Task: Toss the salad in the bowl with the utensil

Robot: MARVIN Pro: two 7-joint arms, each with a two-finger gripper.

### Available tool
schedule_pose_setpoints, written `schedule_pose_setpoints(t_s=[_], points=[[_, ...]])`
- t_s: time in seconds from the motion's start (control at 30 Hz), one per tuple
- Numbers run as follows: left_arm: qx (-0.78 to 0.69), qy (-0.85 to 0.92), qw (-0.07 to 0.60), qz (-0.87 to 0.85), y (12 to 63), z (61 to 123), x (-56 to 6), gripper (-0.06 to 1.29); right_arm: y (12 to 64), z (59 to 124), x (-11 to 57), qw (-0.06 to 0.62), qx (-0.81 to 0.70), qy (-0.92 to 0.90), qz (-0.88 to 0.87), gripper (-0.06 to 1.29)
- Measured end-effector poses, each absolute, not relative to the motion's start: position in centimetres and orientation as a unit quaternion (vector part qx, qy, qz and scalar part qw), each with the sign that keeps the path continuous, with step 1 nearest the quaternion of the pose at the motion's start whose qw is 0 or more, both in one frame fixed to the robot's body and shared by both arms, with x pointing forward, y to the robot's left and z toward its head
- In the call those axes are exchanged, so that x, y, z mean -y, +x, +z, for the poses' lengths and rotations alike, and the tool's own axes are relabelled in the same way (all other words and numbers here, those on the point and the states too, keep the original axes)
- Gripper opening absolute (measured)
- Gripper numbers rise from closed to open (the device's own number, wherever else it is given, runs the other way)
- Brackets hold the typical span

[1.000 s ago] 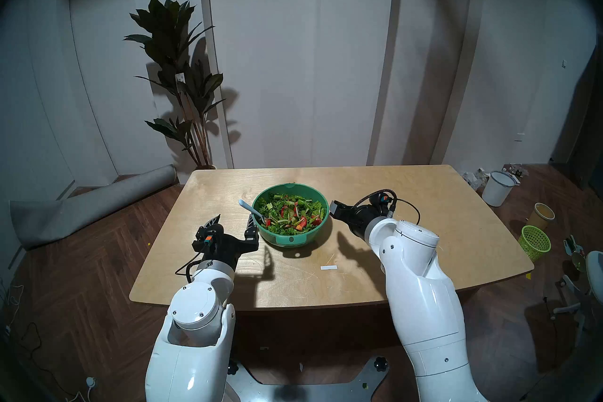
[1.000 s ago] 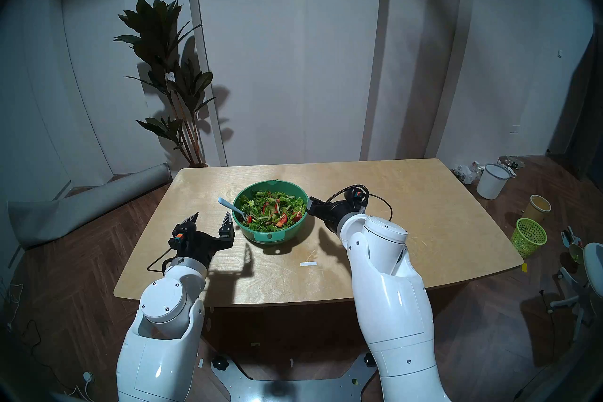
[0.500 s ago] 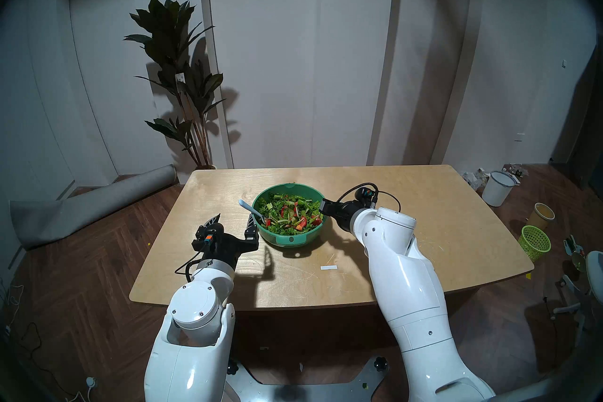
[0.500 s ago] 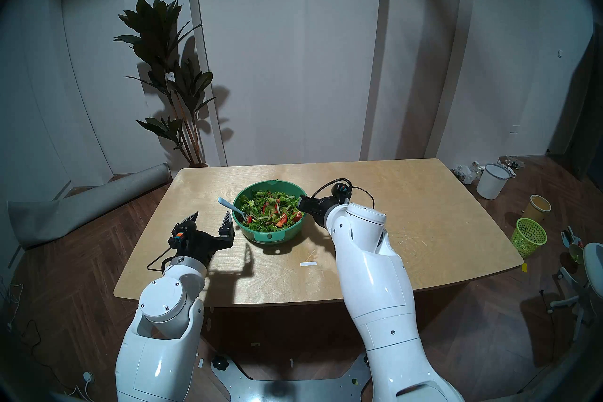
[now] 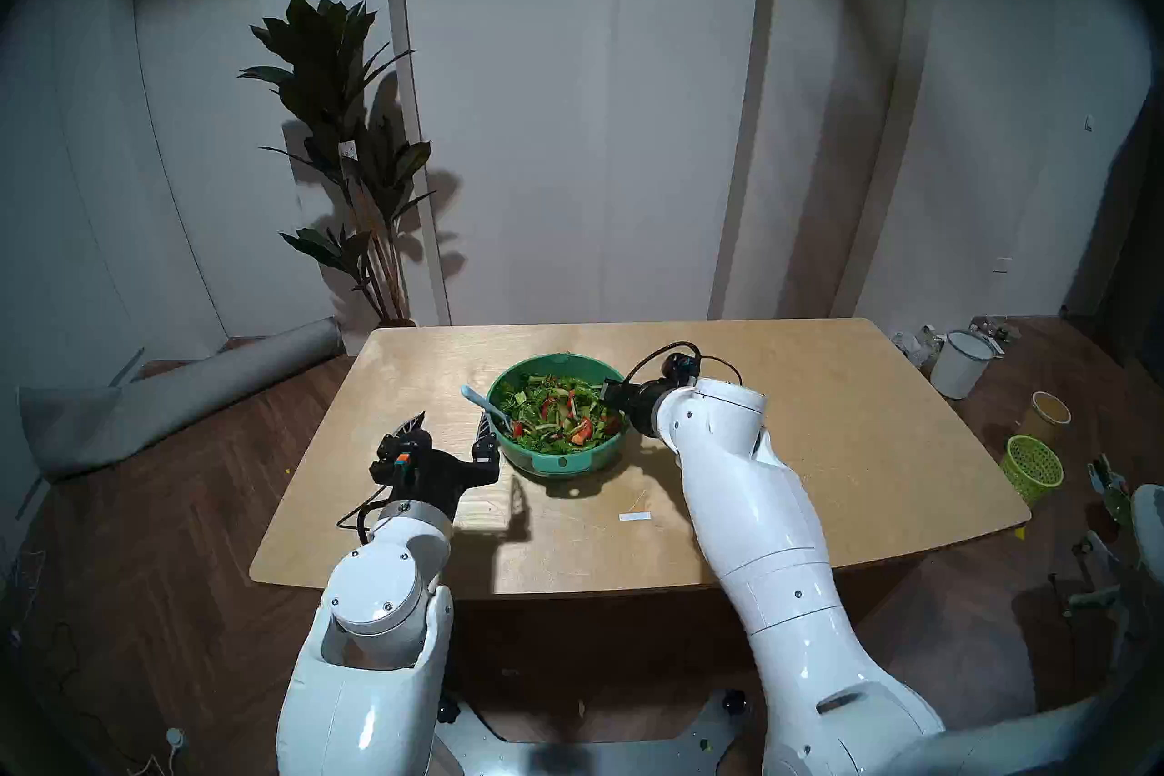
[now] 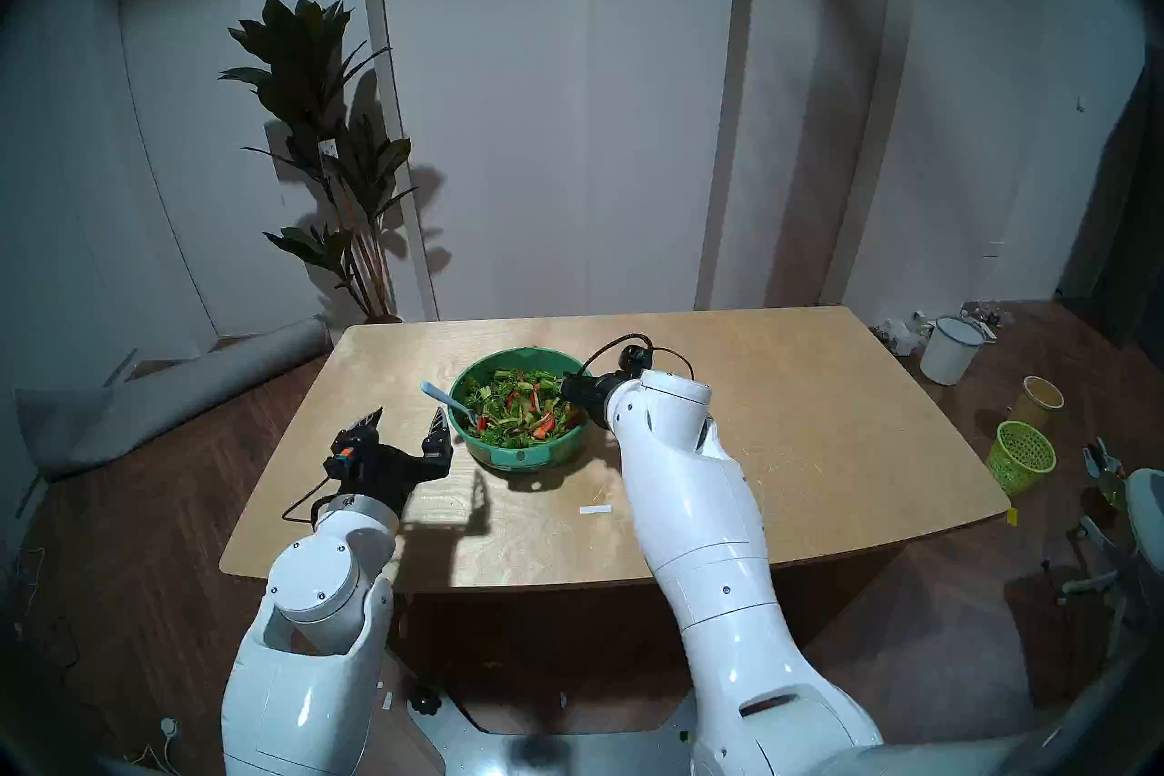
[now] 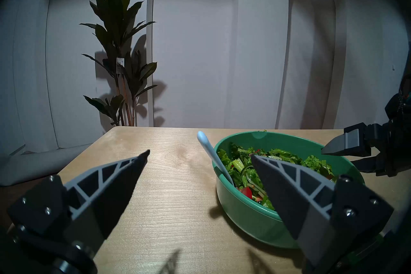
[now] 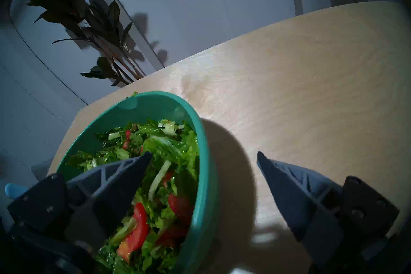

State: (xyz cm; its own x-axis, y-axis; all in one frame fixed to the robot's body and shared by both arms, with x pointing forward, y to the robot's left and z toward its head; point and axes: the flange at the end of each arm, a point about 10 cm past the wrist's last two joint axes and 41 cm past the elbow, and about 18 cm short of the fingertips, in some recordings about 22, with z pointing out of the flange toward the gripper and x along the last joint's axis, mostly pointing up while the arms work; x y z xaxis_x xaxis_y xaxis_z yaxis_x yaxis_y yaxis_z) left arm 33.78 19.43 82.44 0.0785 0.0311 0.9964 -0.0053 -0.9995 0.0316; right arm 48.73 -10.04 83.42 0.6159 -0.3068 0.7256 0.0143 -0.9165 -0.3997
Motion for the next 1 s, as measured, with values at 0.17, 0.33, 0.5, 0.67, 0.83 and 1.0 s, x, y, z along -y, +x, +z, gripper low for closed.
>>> schedule_pose_setpoints(t_s=[0.17,0.33,0.5,0.67,0.83,1.0], points=[[-0.008,0.734,0.013,0.679,33.8,82.5,-19.4,1.23,49.0,84.1,9.8,0.185,-0.083,-0.878,-0.433,1.25],[-0.008,0.734,0.013,0.679,33.8,82.5,-19.4,1.23,48.7,85.3,9.8,0.187,-0.080,-0.878,-0.434,1.07],[-0.008,0.734,0.013,0.679,33.7,82.5,-19.4,1.23,48.3,85.5,10.1,0.185,-0.084,-0.881,-0.428,1.01],[-0.008,0.734,0.014,0.679,33.7,82.5,-19.4,1.23,48.1,84.6,10.3,0.181,-0.089,-0.887,-0.416,1.04],[-0.008,0.734,0.014,0.679,33.7,82.5,-19.4,1.23,48.1,83.7,9.9,0.179,-0.087,-0.891,-0.408,1.01],[-0.008,0.734,0.013,0.679,33.7,82.5,-19.4,1.23,48.2,83.1,9.4,0.182,-0.084,-0.892,-0.404,1.05]])
